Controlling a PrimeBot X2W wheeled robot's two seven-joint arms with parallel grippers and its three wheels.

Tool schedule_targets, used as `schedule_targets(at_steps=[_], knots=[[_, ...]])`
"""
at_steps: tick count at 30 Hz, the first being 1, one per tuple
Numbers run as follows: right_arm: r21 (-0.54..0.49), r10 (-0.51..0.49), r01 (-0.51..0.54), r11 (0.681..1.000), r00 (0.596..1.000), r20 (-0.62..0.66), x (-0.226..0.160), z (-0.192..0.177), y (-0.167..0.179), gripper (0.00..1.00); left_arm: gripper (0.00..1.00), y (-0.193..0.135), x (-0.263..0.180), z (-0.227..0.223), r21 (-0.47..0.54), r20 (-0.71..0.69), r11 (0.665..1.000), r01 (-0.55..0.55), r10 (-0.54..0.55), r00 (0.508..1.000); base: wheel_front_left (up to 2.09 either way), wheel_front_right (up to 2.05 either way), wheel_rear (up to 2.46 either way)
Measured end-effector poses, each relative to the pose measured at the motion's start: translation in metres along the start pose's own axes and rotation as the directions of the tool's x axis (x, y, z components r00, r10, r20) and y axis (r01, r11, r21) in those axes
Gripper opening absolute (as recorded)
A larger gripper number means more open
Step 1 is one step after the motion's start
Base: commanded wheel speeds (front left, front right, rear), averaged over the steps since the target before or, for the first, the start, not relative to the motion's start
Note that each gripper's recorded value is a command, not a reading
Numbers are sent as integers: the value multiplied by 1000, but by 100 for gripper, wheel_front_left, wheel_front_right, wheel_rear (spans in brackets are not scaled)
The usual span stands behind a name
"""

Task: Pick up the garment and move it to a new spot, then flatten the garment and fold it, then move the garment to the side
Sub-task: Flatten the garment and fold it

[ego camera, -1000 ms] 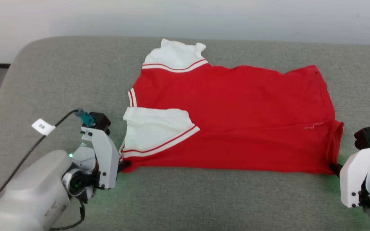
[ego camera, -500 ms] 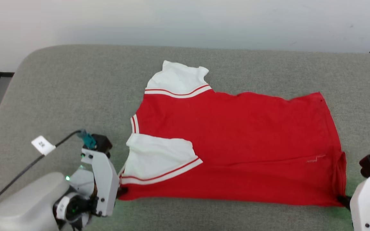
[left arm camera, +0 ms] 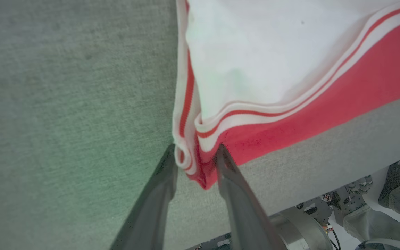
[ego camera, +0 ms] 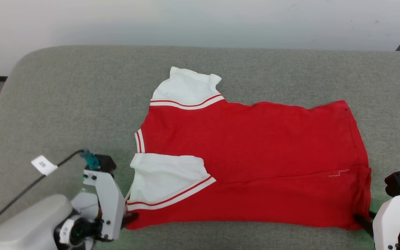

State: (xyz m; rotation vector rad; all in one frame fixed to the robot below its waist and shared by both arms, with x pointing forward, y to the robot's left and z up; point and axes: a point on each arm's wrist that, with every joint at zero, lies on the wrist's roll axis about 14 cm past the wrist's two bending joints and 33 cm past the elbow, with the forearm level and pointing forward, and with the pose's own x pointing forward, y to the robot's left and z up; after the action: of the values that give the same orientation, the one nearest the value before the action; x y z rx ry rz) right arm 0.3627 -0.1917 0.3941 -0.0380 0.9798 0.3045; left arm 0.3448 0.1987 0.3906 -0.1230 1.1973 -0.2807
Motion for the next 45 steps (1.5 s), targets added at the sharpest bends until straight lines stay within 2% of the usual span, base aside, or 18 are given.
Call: schedule_targets(at_steps=[6, 11, 16, 19, 21, 26, 28, 30, 34, 40, 45], knots=[[13, -9, 9, 1000, 999, 49, -3, 8, -3, 100, 100, 8, -12, 22, 34, 33, 998, -52, 51, 998, 0, 0, 0], [36, -30, 24, 999, 987, 158, -14, 30, -7, 100, 100, 6, -32, 61, 89, 104, 993, -83, 74, 992, 0, 0, 0], [63, -77, 58, 996, 932, 355, -33, 66, -12, 100, 100, -7, -52, 125, 155, 266, 983, -98, 54, 962, 0, 0, 0], [87, -92, 55, 995, 860, 503, -47, 93, -10, 100, 100, -15, -58, 165, 173, 373, 980, -97, 26, 928, 0, 0, 0], [86, -104, 66, 994, 791, 603, -58, 112, -10, 100, 100, -19, -57, 188, 190, 421, 976, -103, 13, 907, 0, 0, 0], [79, -120, 96, 992, 564, 817, -88, 150, -6, 100, 100, -26, -47, 233, 234, 485, 966, -109, -19, 874, 0, 0, 0], [77, -126, 116, 990, 506, 853, -92, 153, -6, 100, 100, -25, -39, 248, 240, 490, 964, -112, -21, 871, 0, 0, 0], [88, -136, 122, 989, 473, 870, -90, 151, -7, 100, 100, -25, -29, 259, 248, 485, 962, -112, -23, 874, 0, 0, 0], [113, -161, 129, 985, 459, 874, -79, 144, -15, 100, 100, -26, -3, 272, 280, 435, 955, -102, -31, 900, 0, 0, 0], [149, -190, 119, 982, 544, 817, -48, 117, -21, 100, 100, -11, 36, 282, 272, 334, 957, -100, 4, 942, 0, 0, 0], [178, -221, 130, 975, 571, 791, -36, 102, -28, 100, 100, -8, 69, 286, 264, 254, 961, -84, 15, 967, 0, 0, 0]])
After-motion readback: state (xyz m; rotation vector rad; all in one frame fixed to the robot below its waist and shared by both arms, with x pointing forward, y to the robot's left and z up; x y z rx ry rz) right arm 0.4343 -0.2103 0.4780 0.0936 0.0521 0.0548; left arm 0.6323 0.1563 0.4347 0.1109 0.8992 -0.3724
